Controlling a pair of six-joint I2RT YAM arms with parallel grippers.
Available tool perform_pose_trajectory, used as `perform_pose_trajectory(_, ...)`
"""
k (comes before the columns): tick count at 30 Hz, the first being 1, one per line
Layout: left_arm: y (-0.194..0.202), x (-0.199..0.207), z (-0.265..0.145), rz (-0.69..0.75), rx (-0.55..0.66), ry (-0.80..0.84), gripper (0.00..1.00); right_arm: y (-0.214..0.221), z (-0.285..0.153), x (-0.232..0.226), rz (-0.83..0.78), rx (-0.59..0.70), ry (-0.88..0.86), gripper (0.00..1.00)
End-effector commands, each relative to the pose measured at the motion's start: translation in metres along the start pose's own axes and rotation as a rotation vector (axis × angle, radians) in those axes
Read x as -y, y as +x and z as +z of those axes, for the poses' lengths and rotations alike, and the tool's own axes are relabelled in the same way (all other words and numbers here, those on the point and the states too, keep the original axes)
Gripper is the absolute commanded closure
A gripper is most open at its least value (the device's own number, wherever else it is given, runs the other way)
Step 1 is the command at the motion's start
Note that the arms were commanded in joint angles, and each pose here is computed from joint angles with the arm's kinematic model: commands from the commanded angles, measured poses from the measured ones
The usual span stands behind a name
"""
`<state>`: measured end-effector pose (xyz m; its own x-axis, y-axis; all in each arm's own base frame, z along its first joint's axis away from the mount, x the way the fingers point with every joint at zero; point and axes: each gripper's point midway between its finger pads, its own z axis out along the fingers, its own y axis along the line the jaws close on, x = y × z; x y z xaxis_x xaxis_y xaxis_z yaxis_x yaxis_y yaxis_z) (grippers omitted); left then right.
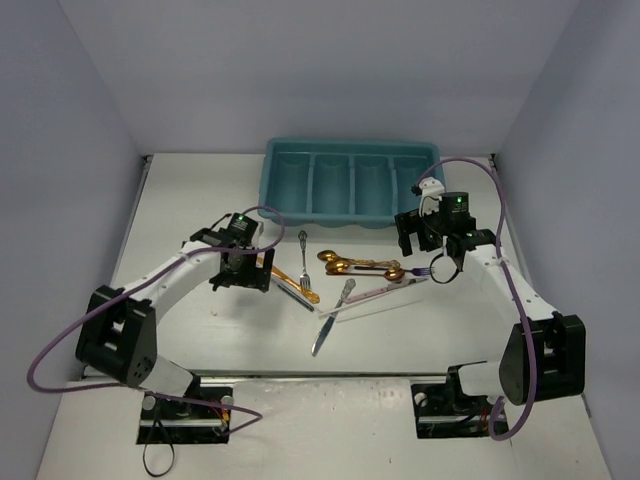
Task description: Sort the eating utensils into containers
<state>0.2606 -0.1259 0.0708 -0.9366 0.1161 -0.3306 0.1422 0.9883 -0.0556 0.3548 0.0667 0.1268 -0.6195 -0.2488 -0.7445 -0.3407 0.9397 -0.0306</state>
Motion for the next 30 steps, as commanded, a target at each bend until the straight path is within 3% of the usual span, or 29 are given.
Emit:
perform_pose_trajectory(1,-0.026,0.022,-0.003,-0.067,0.032,0.034,0.07,-0.009,0.004,0.008,-0.022,0.039,0.03,0.0)
perform_pose_trajectory(11,-0.033,0.046,0.002,-0.099,0.016,0.059,0.07,0.002,0.009,0.01,-0.025,0.016,0.025,0.0)
perform_pose_trajectory(30,-0.033,0.047,0.034,-0.13,-0.067,-0.008,0.07,0.003,0.001,0.015,-0.046,0.03,0.039,0.0)
